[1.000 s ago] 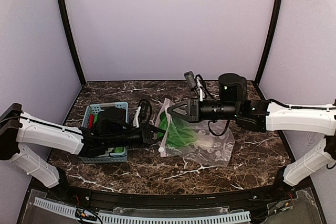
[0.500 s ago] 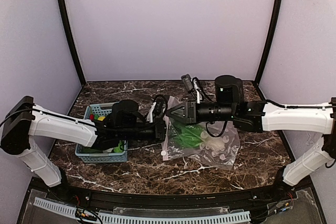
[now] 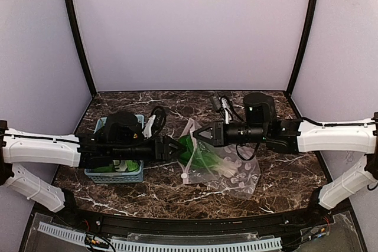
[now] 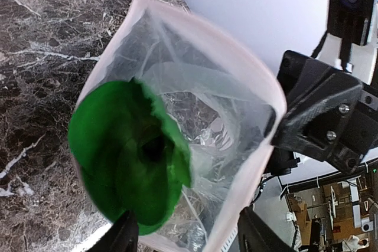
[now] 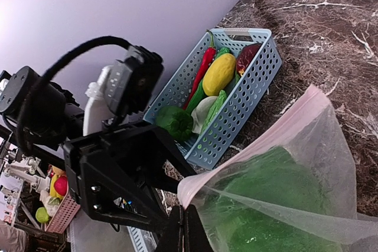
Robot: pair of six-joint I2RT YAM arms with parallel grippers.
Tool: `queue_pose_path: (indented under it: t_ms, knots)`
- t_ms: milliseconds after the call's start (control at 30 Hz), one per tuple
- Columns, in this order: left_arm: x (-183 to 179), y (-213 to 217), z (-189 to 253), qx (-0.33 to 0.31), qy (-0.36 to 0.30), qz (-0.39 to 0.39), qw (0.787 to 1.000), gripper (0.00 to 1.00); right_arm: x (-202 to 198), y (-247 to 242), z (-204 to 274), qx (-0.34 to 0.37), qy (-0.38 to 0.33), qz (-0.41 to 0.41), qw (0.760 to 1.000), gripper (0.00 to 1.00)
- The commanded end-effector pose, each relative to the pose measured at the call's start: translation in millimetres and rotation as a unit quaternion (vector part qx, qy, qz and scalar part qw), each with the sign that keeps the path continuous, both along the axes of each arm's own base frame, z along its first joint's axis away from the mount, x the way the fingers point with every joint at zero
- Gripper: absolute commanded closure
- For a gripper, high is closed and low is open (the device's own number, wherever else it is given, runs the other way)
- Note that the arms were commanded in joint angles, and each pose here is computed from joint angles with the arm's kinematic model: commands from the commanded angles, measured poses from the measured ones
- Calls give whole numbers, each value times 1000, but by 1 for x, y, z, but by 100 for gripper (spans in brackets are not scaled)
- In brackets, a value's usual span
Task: Place the food in the zip-top bag and seal the zipper
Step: Adjust the fake vegetable in the zipper food storage bag.
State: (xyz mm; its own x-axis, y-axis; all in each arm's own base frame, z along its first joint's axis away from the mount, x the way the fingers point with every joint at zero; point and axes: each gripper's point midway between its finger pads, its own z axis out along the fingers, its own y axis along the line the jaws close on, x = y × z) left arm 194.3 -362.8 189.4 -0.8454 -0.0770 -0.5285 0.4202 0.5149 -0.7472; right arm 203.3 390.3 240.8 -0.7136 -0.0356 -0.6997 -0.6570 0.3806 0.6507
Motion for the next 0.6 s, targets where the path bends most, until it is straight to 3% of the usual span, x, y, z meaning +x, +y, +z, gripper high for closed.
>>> queue_pose_path:
  t_ms: [0,200,567]
  knots:
    - [-6,26,-10,38,0,20,999,39,1,-3,5,6,-10,-4,1000,100]
    - [-7,42,-21,40,12,49,998,29,-1,-3,14,12,-19,3,1000,100]
    - [-9,18,-48,44,62,22,997,33,-2,-5,21,16,-24,0,1000,100]
